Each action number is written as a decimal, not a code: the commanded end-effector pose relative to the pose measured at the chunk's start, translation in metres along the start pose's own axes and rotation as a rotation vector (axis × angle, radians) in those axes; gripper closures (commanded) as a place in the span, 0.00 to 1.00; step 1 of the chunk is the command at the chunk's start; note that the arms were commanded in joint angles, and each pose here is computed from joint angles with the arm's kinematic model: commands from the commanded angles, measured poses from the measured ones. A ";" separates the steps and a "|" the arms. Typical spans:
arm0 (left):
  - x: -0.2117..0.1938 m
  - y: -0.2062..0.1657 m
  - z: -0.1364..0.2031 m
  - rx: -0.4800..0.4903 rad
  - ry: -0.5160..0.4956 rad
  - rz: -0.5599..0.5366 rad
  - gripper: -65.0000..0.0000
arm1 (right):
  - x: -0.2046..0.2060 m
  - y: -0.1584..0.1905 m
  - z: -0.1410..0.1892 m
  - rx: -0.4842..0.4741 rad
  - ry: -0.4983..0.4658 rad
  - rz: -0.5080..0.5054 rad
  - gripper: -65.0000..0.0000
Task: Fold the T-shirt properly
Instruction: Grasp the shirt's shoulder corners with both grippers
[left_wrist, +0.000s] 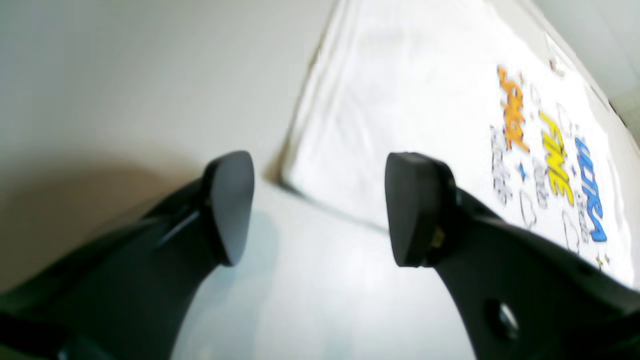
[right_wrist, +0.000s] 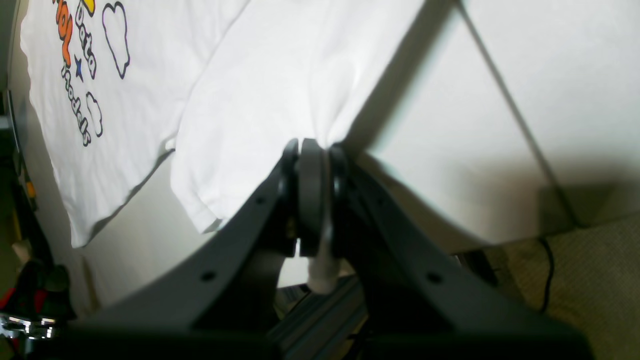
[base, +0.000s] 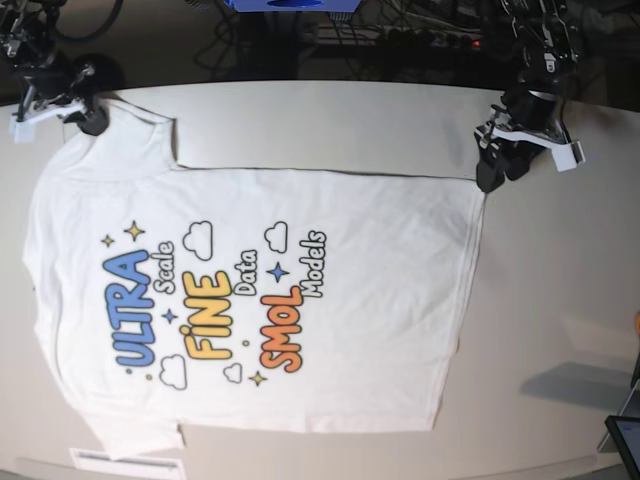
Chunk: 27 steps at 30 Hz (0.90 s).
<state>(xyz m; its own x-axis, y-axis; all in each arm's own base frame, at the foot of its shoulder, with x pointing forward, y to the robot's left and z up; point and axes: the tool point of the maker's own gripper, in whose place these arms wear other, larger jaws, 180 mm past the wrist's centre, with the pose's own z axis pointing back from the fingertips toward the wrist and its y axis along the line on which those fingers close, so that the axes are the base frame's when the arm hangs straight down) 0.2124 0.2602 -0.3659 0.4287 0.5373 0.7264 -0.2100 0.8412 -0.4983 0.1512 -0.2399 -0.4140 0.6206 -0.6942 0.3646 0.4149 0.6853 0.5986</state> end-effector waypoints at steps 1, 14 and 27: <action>0.008 0.002 0.001 -0.002 -0.023 -0.006 0.38 | 0.002 -0.001 0.004 -0.004 0.005 0.015 1.00; -0.024 0.050 -0.009 0.124 0.049 0.102 0.38 | 0.001 -0.002 0.004 -0.006 0.007 0.013 1.00; -0.022 0.031 -0.035 0.092 0.121 0.139 0.38 | 0.001 -0.001 0.004 -0.005 0.006 0.013 1.00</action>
<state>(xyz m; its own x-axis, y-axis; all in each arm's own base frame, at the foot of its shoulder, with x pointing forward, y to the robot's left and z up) 0.2373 0.2750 -0.4011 0.4304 0.6518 0.6245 -0.3225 0.7572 -0.5680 0.1498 -0.2393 -0.4146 0.6236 -0.6939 0.3602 0.4166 0.6848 0.5980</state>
